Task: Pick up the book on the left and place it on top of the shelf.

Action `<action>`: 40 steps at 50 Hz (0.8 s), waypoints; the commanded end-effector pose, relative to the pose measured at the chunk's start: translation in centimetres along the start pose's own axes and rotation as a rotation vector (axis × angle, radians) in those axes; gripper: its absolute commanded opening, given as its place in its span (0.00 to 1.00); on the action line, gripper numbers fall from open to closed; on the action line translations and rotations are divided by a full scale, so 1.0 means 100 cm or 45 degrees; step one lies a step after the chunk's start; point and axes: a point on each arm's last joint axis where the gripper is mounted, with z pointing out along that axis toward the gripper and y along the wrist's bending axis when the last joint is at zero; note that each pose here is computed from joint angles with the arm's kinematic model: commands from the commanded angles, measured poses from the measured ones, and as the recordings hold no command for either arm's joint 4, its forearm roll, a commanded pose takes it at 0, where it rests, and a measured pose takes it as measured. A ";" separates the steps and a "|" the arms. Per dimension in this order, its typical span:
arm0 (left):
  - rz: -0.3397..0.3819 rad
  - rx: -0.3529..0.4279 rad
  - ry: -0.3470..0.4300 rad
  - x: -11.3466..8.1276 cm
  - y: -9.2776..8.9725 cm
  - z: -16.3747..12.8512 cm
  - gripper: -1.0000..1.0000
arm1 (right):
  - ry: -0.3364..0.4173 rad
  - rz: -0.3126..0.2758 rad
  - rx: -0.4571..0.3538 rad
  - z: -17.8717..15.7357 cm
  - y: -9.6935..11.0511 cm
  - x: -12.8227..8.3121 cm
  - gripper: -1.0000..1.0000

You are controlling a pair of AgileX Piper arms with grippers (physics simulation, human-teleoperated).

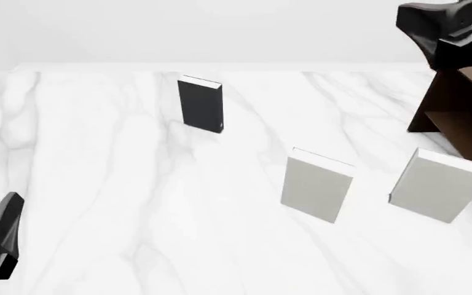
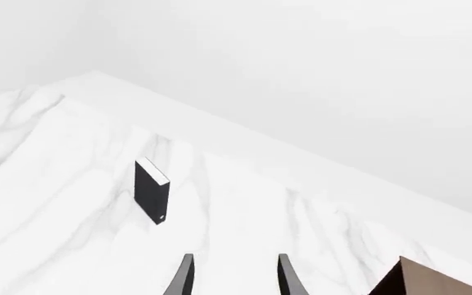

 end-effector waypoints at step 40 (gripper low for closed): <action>0.000 0.000 0.000 0.000 0.000 0.000 1.00 | 0.125 0.015 -0.132 0.121 0.034 0.044 1.00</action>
